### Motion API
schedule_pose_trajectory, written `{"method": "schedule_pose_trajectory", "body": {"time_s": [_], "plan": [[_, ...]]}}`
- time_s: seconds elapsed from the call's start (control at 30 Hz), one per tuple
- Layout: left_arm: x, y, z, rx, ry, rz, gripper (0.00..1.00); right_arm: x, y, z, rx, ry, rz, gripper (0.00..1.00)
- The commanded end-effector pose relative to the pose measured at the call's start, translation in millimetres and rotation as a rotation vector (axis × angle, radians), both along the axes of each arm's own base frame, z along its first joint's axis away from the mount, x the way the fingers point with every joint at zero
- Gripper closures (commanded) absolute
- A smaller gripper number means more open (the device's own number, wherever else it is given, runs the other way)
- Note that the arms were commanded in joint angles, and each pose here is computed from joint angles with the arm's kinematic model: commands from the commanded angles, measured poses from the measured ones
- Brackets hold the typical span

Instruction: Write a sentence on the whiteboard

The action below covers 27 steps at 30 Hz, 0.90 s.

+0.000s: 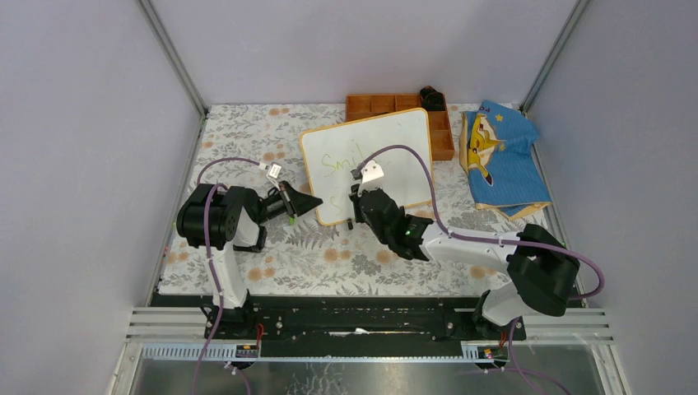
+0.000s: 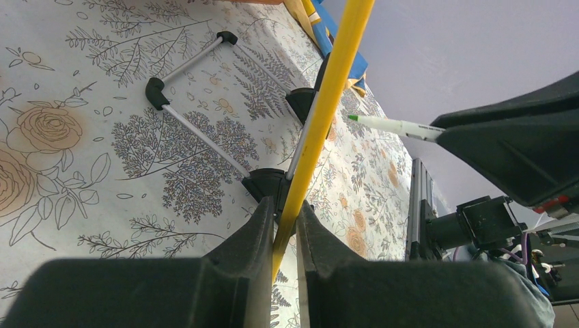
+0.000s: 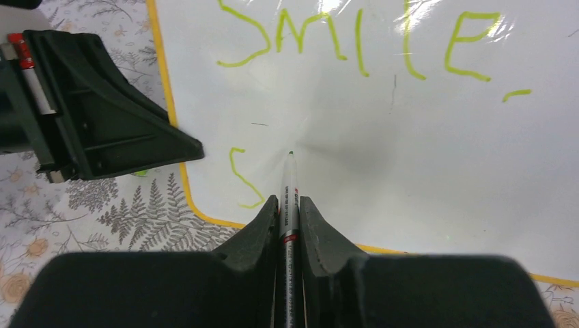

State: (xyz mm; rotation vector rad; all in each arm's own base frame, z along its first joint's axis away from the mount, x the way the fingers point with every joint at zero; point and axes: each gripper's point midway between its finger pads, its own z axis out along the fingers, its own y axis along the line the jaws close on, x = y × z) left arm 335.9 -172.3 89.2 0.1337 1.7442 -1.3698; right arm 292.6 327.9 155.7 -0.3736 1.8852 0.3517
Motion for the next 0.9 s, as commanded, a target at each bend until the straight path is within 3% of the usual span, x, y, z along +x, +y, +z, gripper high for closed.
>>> {"method": "schedule_pose_trajectory", "body": {"time_s": [0.0, 0.87], "plan": [[5.0, 2.8, -14.9, 0.019, 0.053, 0.042, 1.0, 16.2, 7.6, 27.3, 0.052, -0.053, -0.012, 1.0], [4.6, 2.7, -15.3, 0.019, 0.057, 0.04, 1.0, 21.6, 9.4, -1.0, 0.036, 0.008, -0.006, 1.0]]}}
